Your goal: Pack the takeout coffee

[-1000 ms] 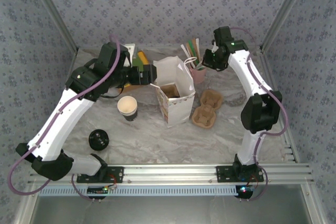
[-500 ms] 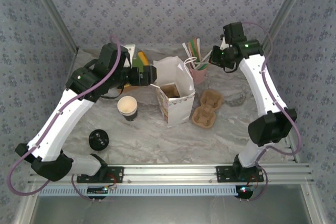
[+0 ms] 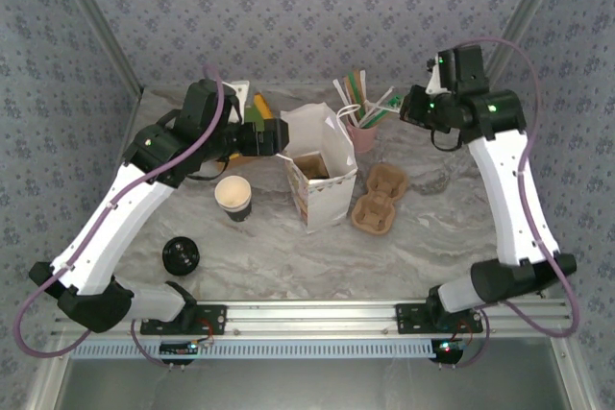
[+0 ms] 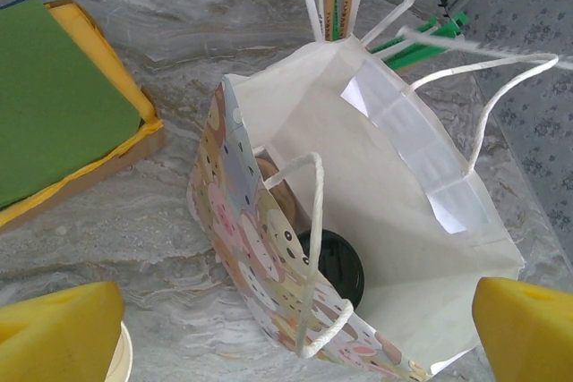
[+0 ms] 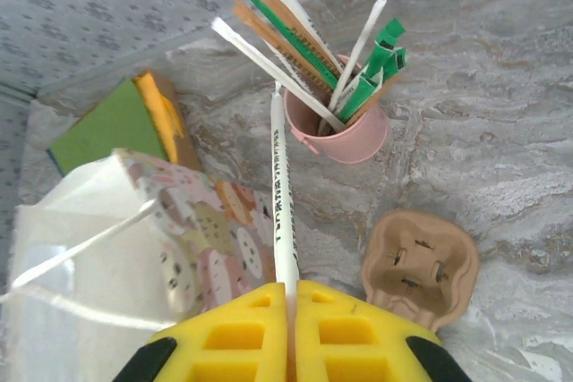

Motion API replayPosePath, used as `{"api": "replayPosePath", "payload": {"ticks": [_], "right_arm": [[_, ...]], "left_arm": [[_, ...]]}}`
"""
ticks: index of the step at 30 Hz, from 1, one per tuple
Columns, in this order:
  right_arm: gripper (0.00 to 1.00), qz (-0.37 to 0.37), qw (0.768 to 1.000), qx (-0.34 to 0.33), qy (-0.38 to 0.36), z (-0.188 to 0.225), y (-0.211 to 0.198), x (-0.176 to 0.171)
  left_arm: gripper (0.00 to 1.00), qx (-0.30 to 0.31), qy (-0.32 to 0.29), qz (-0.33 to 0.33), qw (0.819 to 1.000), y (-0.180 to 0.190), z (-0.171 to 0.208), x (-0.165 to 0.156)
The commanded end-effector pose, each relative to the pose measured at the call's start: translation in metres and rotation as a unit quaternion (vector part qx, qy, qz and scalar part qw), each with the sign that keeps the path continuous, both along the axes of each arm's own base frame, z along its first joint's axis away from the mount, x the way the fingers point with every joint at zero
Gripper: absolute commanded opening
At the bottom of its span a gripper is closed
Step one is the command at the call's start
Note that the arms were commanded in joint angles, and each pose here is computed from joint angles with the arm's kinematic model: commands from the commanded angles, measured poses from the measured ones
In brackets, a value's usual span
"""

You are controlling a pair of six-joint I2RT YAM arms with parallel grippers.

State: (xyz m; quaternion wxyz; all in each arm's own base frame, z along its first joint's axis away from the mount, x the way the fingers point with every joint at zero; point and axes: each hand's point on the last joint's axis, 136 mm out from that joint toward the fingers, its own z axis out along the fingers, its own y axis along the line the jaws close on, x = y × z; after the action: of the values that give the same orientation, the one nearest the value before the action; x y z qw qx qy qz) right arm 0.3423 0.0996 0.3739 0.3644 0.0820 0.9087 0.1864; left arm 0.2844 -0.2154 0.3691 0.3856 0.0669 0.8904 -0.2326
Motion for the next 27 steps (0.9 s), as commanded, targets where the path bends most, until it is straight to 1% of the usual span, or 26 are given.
{"api": "replayPosePath", "payload": {"ticks": [1, 5, 8, 10, 13, 15, 20, 23, 27], "right_arm": [[0.08, 0.003, 0.998, 0.019, -0.063, 0.044, -0.004, -0.035], [0.08, 0.027, 0.991, 0.038, -0.124, 0.077, 0.003, -0.061], [0.08, 0.058, 0.985, 0.049, -0.153, 0.094, 0.018, -0.079], [0.09, 0.076, 0.983, 0.045, -0.161, 0.099, 0.029, -0.087], [0.10, 0.107, 0.981, 0.022, -0.161, 0.097, 0.047, -0.094], [0.10, 0.122, 0.981, -0.001, -0.151, 0.089, 0.059, -0.096], [0.10, 0.152, 0.981, -0.068, -0.096, 0.051, 0.086, -0.090], [0.10, 0.152, 0.979, -0.115, -0.077, 0.031, 0.097, -0.080], [0.10, 0.161, 0.975, -0.140, -0.057, 0.010, 0.115, -0.063]], "left_arm": [[1.00, -0.012, -0.029, 0.013, 0.999, 0.007, 0.014, 0.005], [1.00, -0.017, -0.028, 0.031, 0.999, 0.013, 0.013, 0.009], [1.00, -0.017, -0.025, 0.045, 0.999, 0.020, 0.011, 0.011], [1.00, -0.016, -0.026, 0.052, 0.998, 0.024, 0.010, 0.012], [1.00, -0.013, -0.025, 0.067, 0.997, 0.033, 0.007, 0.011], [1.00, -0.012, -0.022, 0.074, 0.997, 0.038, 0.005, 0.011], [1.00, 0.003, -0.016, 0.100, 0.995, 0.057, -0.004, 0.009], [1.00, 0.011, -0.012, 0.120, 0.993, 0.071, -0.008, 0.010], [1.00, 0.018, -0.002, 0.139, 0.990, 0.086, -0.016, 0.010]]}}
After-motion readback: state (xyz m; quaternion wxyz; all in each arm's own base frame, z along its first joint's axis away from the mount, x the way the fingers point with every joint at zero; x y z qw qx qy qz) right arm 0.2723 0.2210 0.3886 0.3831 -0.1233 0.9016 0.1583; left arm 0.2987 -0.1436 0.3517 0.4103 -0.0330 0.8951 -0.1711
